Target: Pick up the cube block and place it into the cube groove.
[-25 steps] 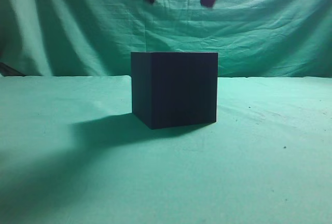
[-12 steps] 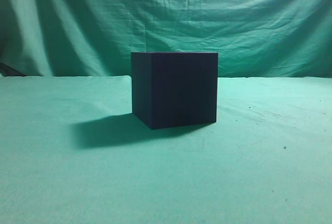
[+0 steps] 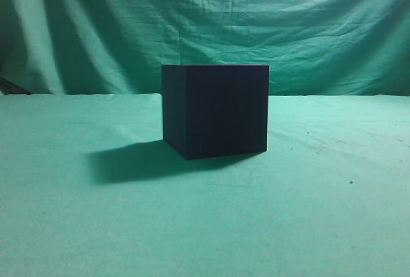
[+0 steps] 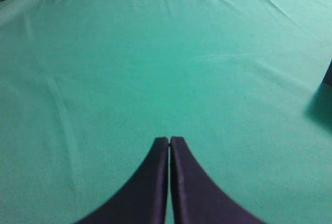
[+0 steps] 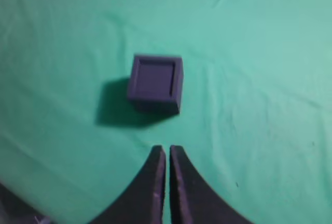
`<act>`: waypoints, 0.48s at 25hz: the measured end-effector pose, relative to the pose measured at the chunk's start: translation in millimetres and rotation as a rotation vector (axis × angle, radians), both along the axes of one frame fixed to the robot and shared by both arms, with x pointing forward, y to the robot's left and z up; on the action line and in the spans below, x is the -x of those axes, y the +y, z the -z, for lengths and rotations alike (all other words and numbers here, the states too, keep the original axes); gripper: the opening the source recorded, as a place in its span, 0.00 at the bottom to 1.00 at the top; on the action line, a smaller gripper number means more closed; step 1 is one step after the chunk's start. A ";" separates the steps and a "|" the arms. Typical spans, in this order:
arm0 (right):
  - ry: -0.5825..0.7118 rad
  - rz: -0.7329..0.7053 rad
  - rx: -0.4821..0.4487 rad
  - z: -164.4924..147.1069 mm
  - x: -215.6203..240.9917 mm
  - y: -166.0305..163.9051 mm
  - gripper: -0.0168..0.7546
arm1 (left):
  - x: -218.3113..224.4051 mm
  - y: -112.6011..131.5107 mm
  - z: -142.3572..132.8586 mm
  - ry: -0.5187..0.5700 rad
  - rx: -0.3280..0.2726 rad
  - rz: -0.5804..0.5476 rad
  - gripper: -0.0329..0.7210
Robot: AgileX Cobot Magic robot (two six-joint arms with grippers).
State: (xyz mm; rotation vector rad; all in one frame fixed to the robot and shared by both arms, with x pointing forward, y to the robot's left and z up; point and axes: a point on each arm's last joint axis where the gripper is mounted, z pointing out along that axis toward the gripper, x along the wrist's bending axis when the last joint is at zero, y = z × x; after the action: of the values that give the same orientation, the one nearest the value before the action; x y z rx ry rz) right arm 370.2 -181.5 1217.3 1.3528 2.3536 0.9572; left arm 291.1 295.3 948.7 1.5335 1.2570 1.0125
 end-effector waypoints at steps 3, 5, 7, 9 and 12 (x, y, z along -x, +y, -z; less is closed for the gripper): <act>0.010 -0.002 0.012 21.7 22.0 -20.6 0.02 | 0.0 0.0 0.0 0.000 0.000 0.000 0.04; -0.011 -0.006 -0.008 34.2 35.9 -33.4 0.02 | 0.0 0.0 0.0 0.000 0.000 0.000 0.04; -0.034 -0.007 -0.028 44.8 47.3 -44.0 0.02 | 0.0 0.0 0.0 0.000 0.000 0.000 0.04; -0.048 -0.008 -0.041 55.2 58.8 -54.8 0.02 | 0.0 0.0 0.0 0.000 0.000 0.000 0.04; -0.030 -0.006 -0.025 67.0 71.4 -66.8 0.02 | 0.0 0.0 0.0 0.000 0.000 0.000 0.04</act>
State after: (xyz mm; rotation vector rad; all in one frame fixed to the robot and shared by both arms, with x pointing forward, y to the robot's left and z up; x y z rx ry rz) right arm 298.8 -248.3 1150.3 1.3320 2.3324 1.0054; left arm 291.1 295.3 948.7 1.5335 1.2570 1.0125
